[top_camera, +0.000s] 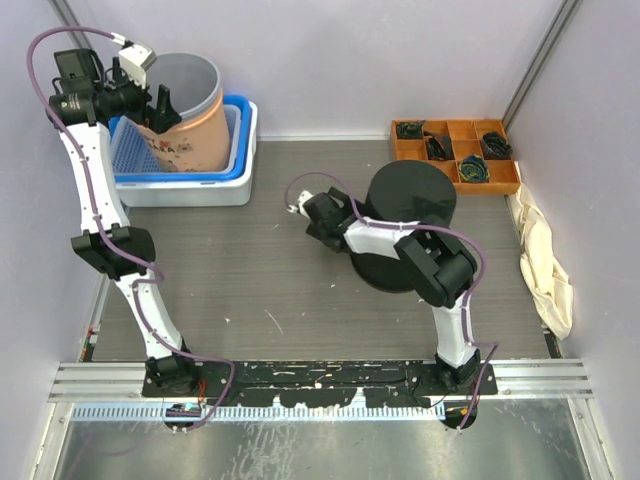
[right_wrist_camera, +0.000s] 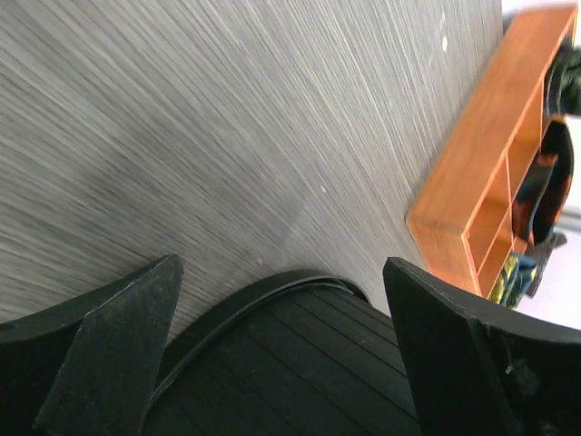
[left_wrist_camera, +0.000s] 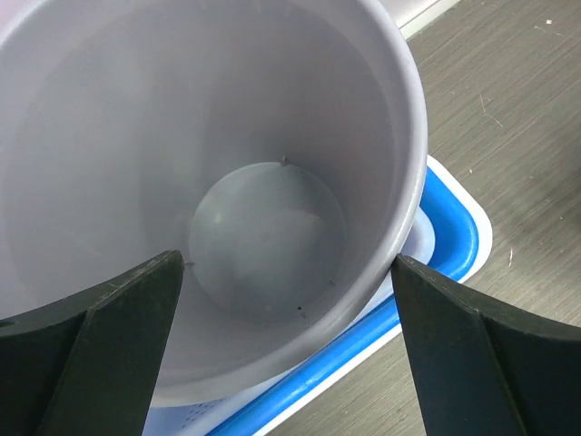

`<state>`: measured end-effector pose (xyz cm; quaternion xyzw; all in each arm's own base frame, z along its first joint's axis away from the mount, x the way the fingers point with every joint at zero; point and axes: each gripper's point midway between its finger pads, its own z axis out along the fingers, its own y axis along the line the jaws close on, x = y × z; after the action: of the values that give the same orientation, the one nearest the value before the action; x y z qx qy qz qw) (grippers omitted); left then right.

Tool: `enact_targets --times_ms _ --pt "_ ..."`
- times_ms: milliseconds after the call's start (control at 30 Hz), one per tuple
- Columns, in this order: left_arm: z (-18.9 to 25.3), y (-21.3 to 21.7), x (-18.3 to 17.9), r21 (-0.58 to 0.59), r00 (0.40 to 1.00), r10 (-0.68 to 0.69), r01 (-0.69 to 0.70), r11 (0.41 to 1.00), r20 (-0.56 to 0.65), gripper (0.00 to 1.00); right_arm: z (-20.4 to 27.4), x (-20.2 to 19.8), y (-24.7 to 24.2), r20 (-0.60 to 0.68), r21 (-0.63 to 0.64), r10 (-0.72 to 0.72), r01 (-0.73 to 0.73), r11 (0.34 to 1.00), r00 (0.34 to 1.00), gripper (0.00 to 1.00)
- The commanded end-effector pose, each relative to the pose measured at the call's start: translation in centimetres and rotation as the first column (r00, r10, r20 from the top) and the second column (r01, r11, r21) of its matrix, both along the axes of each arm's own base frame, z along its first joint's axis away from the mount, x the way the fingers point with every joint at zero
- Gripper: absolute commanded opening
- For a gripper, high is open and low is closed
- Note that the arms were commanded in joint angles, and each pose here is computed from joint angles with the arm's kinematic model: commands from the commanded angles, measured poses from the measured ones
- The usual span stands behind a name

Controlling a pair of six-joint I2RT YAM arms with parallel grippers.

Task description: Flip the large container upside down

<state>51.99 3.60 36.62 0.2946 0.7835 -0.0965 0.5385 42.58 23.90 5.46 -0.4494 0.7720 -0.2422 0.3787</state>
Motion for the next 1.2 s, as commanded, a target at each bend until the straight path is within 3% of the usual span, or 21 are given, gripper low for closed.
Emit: enact_targets --times_ms 0,100,233,400,567,667,767,900,1000,1167 --pt "1.5 0.0 1.6 0.056 0.993 -0.042 0.036 0.998 0.111 0.99 -0.7 -1.8 -2.5 -0.042 0.03 -0.05 0.051 0.998 0.998 1.0" --pt "-0.1 -0.3 2.1 0.083 0.996 -0.051 0.045 0.996 0.079 0.99 -1.5 -3.0 -4.1 -0.064 0.019 -0.071 0.072 0.997 0.995 1.0" --pt "-3.4 -0.9 2.1 0.165 0.998 -0.058 0.059 0.985 -0.006 0.77 -2.1 -4.1 -5.7 -0.082 0.013 -0.095 0.097 0.995 0.992 1.0" --pt "-6.3 -1.4 1.7 0.272 0.993 -0.072 0.094 0.958 -0.088 0.68 -2.7 -4.2 -7.7 -0.106 0.02 -0.143 0.146 0.989 0.984 1.0" --pt "-6.7 -1.5 1.4 0.343 0.992 -0.079 0.11 0.933 -0.103 0.5 -2.9 -3.9 -8.1 -0.122 0.037 -0.165 0.171 0.985 0.979 1.0" --pt "-5.9 -1.6 1.0 0.364 0.993 -0.079 0.106 0.925 -0.089 0.52 -3.4 -4.0 -8.2 -0.132 0.026 -0.168 0.173 0.985 0.977 1.0" --pt "-4.9 -2.0 0.5 0.383 0.994 -0.077 0.1 0.918 -0.074 0.74 -4.2 -4.2 -8.4 -0.149 0.01 -0.17 0.173 0.985 0.974 1.0" --pt "-3.4 -2.5 -0.3 0.405 0.995 -0.082 0.095 0.909 -0.05 0.9 -4.8 -4.2 -8.4 -0.16 -0.004 -0.17 0.172 0.985 0.972 1.0" --pt "-2.0 -2.9 -0.7 0.406 0.997 -0.079 0.081 0.91 -0.022 0.89 -5.2 -4.2 -8.4 -0.168 -0.01 -0.17 0.171 0.985 0.971 1.0" --pt "1.3 -3.9 -1.6 0.357 0.994 -0.086 0.059 0.932 0.06 0.74 -5.9 -4.5 -8.2 -0.201 -0.013 -0.17 0.171 0.985 0.965 1.0"
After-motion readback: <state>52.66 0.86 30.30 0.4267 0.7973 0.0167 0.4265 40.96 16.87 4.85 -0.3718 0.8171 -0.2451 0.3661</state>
